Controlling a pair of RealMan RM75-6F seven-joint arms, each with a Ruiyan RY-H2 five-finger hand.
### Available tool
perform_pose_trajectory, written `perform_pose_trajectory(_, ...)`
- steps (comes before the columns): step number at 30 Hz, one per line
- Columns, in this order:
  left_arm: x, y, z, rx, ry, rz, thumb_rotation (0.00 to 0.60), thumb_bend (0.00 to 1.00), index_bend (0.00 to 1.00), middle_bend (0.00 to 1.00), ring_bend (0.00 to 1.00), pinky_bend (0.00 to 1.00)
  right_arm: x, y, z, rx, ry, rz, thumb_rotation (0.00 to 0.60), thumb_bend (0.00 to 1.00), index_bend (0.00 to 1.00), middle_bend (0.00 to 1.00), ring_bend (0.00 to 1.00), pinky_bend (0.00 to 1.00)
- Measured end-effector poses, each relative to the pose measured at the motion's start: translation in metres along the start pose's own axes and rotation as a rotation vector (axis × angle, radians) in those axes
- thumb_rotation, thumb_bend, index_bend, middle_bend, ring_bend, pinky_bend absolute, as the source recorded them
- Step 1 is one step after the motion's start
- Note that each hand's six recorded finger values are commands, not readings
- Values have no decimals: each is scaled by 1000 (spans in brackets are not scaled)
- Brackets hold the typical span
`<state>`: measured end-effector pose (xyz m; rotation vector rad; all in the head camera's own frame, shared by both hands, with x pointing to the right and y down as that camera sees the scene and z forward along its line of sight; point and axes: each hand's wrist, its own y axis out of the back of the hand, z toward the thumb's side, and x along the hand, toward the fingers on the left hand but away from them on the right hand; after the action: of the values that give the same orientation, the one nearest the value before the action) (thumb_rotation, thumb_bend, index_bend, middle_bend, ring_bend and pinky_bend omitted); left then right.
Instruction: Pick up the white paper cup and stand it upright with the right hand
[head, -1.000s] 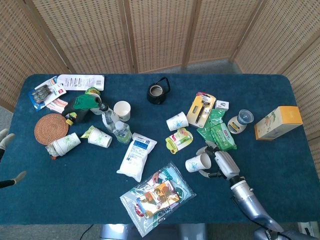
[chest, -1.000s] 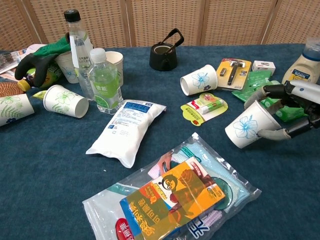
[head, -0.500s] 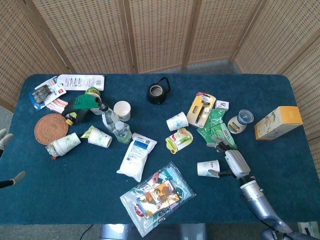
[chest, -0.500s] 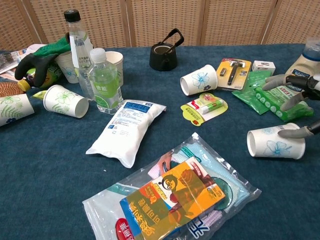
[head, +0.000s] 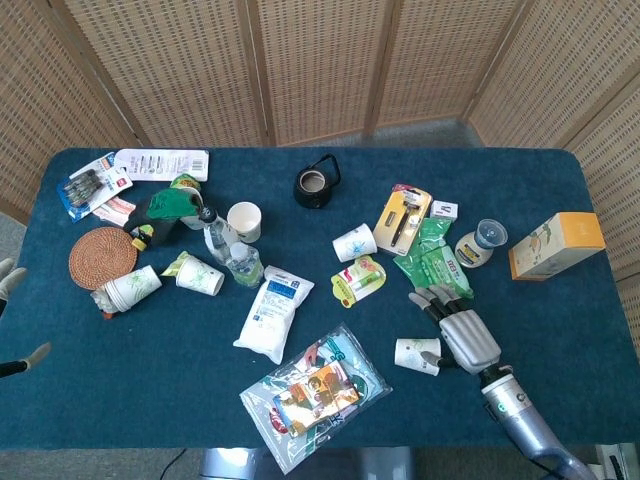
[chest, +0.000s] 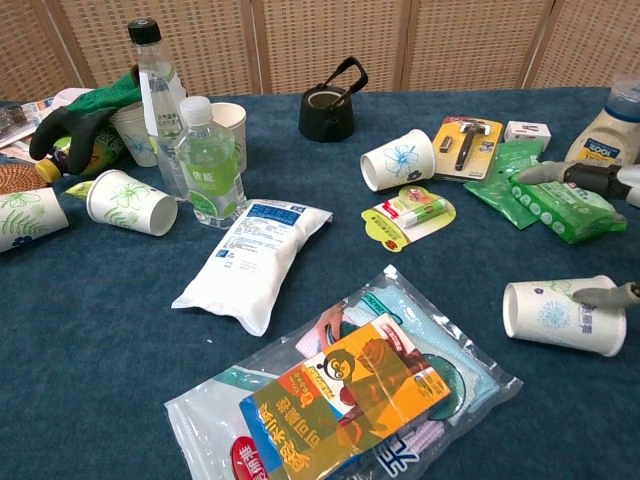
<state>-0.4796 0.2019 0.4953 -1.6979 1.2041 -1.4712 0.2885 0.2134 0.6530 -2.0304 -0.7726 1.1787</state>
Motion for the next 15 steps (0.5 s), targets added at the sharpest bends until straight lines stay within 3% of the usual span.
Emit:
perform_pose_trajectory(6,0,0,0,2,-2,-1,600,243,0,0,0,0,14,11,25,25,-12,60,600,174,0,0,0,83)
perform_pose_trajectory(15,0,-1,1,0,-5,-5,600,242,0,0,0,0,23,18,29,56,-39,92,599,152,0,0,0,83)
